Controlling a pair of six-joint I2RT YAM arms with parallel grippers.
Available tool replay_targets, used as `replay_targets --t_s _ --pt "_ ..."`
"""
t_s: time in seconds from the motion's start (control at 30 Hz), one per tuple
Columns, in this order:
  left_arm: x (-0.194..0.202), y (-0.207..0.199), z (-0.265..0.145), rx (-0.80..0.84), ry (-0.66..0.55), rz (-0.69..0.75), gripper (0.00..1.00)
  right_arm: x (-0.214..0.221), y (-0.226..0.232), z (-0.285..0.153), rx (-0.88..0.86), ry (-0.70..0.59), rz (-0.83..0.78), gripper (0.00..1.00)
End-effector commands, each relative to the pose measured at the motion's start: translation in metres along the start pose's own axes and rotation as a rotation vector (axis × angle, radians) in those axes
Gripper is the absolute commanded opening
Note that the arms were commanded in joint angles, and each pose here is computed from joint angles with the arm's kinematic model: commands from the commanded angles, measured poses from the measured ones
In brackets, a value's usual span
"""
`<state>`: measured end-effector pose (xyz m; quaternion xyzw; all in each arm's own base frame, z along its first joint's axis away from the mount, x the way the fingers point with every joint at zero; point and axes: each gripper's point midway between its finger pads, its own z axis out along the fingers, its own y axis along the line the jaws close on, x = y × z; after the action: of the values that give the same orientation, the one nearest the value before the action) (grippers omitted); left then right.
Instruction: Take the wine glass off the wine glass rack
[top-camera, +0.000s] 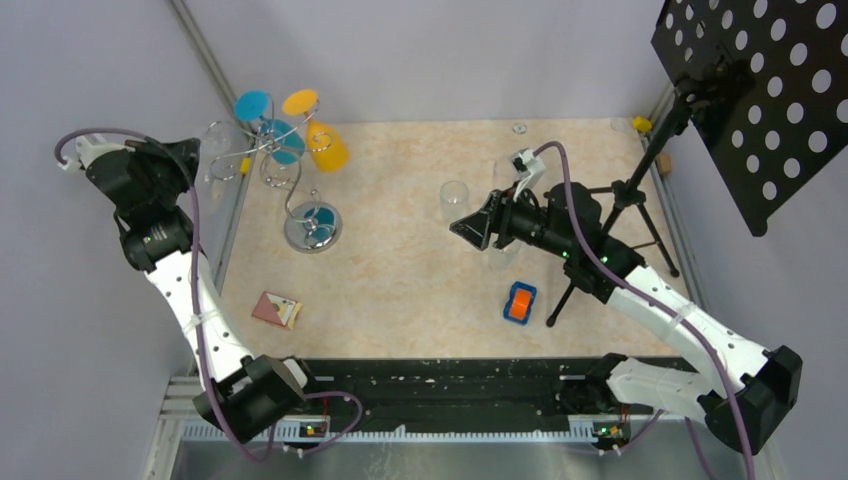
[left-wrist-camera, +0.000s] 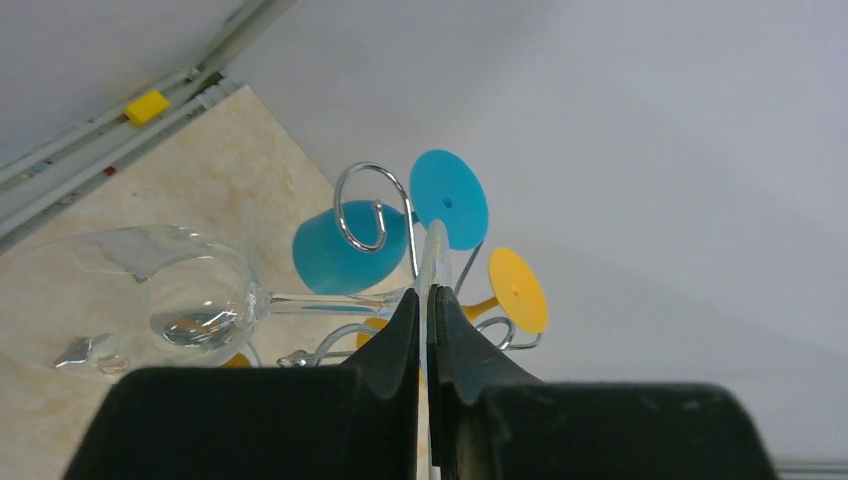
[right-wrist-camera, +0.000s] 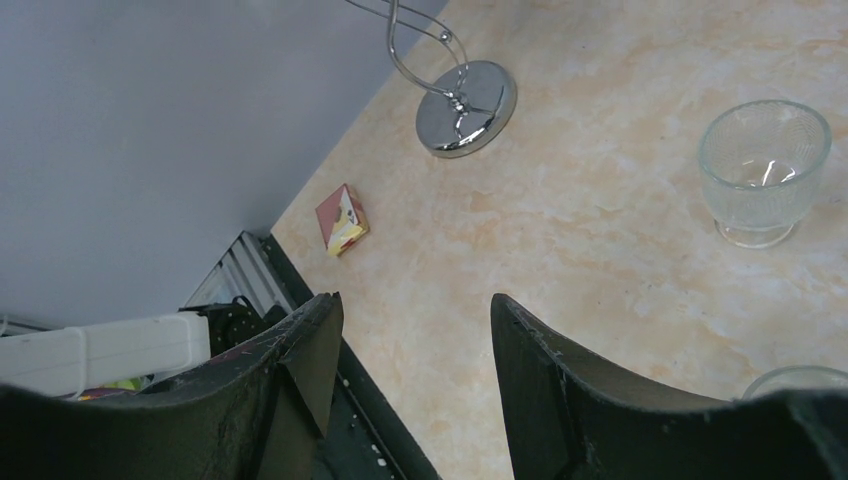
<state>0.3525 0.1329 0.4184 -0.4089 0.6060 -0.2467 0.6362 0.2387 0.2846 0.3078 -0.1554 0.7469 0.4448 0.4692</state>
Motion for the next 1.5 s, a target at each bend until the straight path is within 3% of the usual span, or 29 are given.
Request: replay_targets --t_s 0.0,0.33,0.67,1.1,1.27,1.47 --pt "-0.029 -0.011 -0.022 -0.017 -0.147 0.126 0.0 -0.014 0.009 -0.006 -0.033 -0.048 -0.005 0.58" --pt "-0.056 -0.038 -0.079 -0.087 -0.294 0.268 0.0 -0.018 0.014 -0.008 -0.042 -0.054 0.012 0.58" --pt "-0.058 -0.122 -0.135 0.104 -0.294 0.317 0.0 -0.025 0.02 -0.008 -0.058 -0.062 0.02 0.58" --pt "0.015 -0.226 -0.173 0.677 0.139 0.053 0.0 -0.037 0.036 -0.016 -0.142 -0.139 -0.035 0.62" --pt "0.033 -0.236 -0.175 0.794 0.288 -0.102 0.0 -0.065 0.065 -0.04 -0.287 -0.322 -0.114 0.62" --pt "0.069 -0.252 -0.188 0.881 0.469 -0.195 0.0 -0.089 0.087 -0.048 -0.38 -0.442 -0.199 0.63"
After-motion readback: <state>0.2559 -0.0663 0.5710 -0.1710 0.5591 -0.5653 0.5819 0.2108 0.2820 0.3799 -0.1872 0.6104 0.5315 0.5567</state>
